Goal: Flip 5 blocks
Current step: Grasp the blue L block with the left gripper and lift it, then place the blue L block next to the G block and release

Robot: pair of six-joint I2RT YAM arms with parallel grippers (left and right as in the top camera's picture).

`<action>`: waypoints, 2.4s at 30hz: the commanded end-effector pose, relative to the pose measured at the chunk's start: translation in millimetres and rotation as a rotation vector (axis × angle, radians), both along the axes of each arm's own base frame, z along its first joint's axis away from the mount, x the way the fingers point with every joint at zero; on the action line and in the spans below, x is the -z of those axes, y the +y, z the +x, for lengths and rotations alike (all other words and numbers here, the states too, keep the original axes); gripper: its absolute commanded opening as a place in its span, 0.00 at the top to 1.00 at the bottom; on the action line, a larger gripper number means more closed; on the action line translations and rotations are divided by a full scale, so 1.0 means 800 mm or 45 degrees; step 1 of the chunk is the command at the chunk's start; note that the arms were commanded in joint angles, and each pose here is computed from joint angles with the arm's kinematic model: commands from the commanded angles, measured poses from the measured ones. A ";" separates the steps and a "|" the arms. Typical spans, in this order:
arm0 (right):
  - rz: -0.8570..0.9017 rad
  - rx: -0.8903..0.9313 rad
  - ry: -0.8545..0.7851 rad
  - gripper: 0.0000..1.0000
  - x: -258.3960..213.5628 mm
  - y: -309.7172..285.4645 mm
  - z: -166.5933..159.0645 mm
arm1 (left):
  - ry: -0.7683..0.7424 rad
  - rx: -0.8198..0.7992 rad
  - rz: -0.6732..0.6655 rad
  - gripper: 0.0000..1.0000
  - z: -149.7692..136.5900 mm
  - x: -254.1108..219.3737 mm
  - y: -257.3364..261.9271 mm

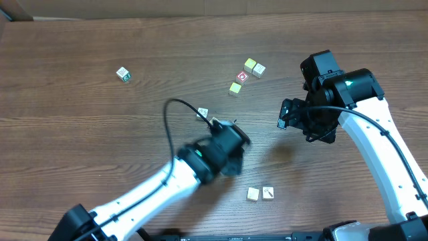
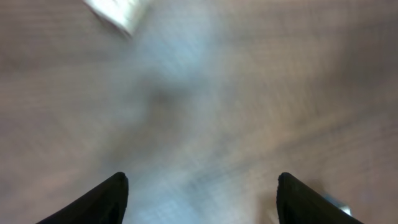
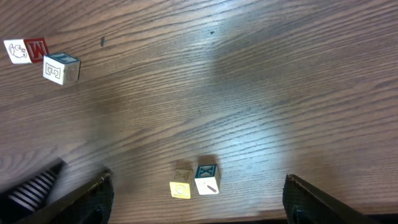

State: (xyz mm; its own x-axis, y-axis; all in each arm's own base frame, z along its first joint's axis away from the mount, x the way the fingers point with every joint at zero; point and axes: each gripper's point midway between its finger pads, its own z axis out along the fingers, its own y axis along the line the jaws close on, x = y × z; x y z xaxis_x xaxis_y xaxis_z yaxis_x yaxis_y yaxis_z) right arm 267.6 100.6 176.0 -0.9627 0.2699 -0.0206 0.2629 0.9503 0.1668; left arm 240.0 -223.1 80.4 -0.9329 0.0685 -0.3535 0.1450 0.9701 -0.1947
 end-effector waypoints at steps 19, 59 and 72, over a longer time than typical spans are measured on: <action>0.011 -0.008 -0.064 0.12 -0.019 -0.001 0.001 | 0.050 0.552 0.081 0.43 0.146 0.047 0.013; -0.020 -0.022 -0.073 0.12 -0.019 -0.006 0.002 | 0.122 0.185 0.028 0.96 0.083 -0.079 0.040; -0.020 -0.027 -0.073 0.12 -0.019 -0.006 0.002 | 0.327 0.225 -0.139 0.96 -0.098 0.024 -0.017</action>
State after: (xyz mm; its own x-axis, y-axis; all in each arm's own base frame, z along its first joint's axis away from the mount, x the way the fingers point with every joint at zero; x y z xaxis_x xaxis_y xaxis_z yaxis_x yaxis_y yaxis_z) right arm 265.1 97.1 176.5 -0.9672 0.2529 -0.0239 0.2467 0.9576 0.1486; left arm 186.7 -219.0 69.6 -0.9493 0.2630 -0.1721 0.3023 0.9141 -0.2702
